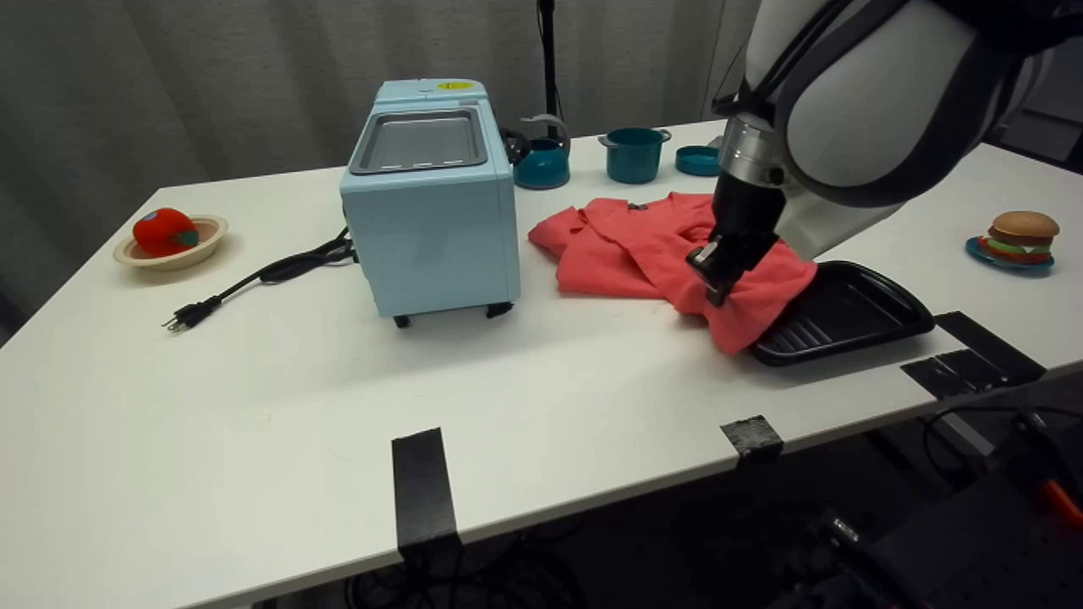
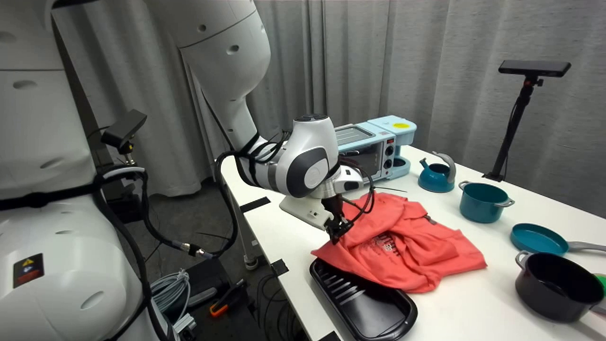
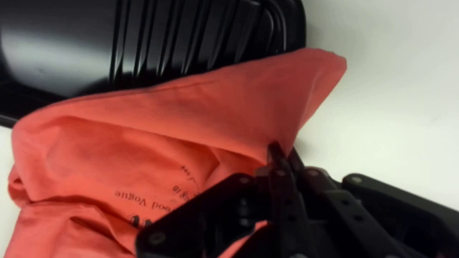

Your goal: Fold the shirt

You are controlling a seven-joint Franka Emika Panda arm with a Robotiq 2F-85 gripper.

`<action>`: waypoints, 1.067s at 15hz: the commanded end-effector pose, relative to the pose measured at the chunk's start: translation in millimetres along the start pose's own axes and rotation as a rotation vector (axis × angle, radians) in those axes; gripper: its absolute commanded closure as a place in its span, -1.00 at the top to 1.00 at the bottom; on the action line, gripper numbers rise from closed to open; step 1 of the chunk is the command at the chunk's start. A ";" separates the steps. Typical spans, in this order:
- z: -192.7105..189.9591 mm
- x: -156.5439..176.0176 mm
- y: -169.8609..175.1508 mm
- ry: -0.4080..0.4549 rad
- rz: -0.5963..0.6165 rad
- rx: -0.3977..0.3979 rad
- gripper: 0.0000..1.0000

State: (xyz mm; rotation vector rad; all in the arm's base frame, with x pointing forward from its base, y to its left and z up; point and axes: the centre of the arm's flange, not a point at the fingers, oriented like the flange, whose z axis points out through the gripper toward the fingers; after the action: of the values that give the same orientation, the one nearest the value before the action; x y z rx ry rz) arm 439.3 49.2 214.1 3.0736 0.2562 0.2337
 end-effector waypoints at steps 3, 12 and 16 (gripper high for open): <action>-29.9 38.0 19.8 0.082 0.035 -0.001 -0.99; -41.4 115.1 97.1 0.201 0.196 -0.083 -0.99; -43.4 153.4 131.1 0.255 0.247 -0.141 -0.99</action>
State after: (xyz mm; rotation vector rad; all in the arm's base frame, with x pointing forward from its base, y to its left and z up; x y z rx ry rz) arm 562.9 -41.8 286.3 2.9776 -0.0625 0.5788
